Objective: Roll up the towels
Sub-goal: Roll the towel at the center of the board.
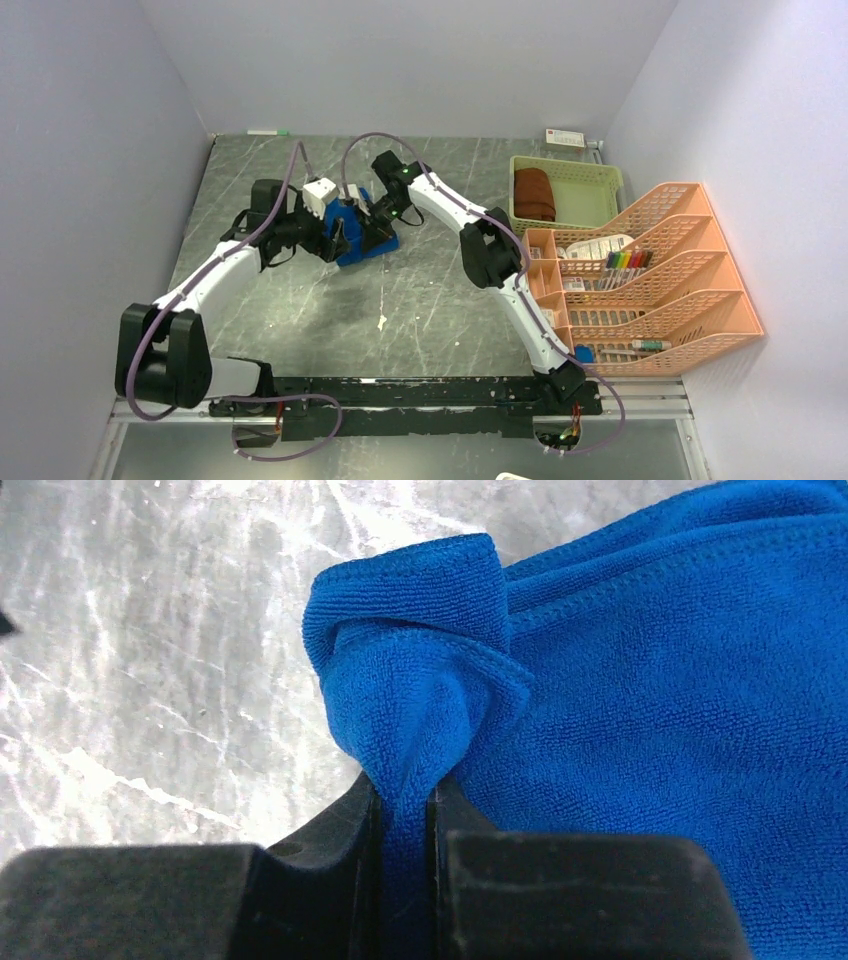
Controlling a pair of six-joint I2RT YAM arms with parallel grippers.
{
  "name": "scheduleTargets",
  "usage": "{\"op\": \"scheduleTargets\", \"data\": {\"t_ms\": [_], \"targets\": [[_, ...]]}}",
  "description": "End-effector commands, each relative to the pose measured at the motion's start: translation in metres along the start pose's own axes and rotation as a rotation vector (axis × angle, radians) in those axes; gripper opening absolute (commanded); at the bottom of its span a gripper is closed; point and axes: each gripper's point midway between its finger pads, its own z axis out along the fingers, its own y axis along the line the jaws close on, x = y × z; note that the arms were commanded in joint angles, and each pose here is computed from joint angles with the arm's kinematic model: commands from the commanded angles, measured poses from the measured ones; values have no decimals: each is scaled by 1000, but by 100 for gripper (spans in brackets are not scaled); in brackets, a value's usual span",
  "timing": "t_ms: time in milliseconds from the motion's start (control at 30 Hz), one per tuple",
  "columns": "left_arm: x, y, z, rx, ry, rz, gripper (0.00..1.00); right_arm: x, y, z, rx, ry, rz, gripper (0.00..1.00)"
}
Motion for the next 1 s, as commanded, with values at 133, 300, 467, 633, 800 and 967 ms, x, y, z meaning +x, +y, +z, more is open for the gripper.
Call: {"op": "scheduleTargets", "data": {"t_ms": [133, 300, 467, 633, 800, 967], "targets": [[6, 7, 29, 30, 53, 52, 91, 26, 28, 6, -83, 40, 206, 0], [25, 7, 46, 50, 133, 31, 85, 26, 28, 5, -85, 28, 203, 0], [44, 13, 58, 45, 191, -3, 84, 23, 30, 4, -97, 1, 197, 0], [59, 24, 67, 8, 254, -38, 67, 19, 32, 2, -98, -16, 190, 0], [70, 32, 73, -34, 297, -71, 36, 16, 31, 3, -69, -13, 202, 7], [89, 36, 76, -92, 354, -117, 22, 7, 17, -1, 44, -22, 186, 51]]}}
